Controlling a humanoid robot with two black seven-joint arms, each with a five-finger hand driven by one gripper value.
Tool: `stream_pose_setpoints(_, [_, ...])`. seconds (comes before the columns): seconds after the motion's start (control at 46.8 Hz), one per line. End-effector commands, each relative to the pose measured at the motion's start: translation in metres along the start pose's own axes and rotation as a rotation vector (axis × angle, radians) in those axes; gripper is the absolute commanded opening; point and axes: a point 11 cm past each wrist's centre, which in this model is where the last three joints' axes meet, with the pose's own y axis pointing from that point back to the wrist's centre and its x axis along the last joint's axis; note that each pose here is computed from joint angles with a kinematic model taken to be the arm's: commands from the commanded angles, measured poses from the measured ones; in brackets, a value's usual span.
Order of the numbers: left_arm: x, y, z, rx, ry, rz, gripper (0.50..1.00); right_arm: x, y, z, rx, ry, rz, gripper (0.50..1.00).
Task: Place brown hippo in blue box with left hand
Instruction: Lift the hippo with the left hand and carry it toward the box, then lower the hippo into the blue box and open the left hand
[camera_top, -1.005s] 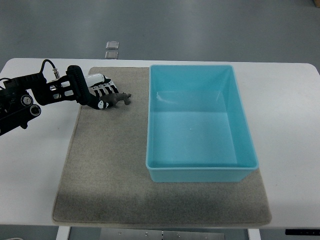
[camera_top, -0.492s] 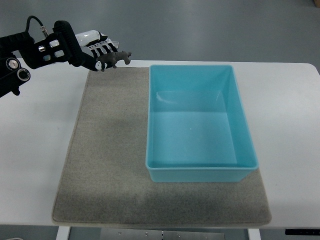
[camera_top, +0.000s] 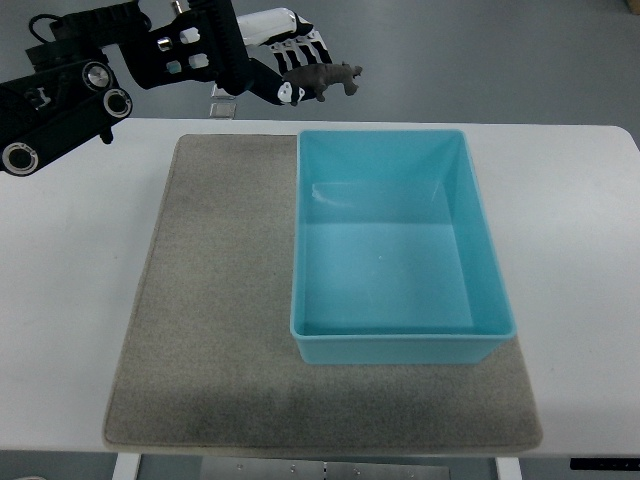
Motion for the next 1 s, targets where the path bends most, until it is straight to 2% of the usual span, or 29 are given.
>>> stream_pose_setpoints(0.0, [-0.014, -0.011, 0.017, -0.043, 0.004, -0.032, 0.500, 0.000, 0.000, 0.000, 0.000, -0.001, 0.001, 0.936])
stream_pose_setpoints(0.192, [-0.055, -0.031, 0.042, -0.097, -0.007, -0.127, 0.500, 0.000, 0.000, 0.000, 0.000, 0.000, 0.000, 0.936])
stream_pose_setpoints(0.385, [-0.085, -0.038, 0.048, -0.106, -0.030, -0.202, 0.500, 0.000, 0.000, 0.000, 0.000, 0.000, 0.000, 0.936])
stream_pose_setpoints(0.983, [-0.132, -0.042, 0.050, -0.118, -0.108, -0.307, 0.500, 0.000, 0.000, 0.000, 0.000, 0.000, 0.000, 0.936])
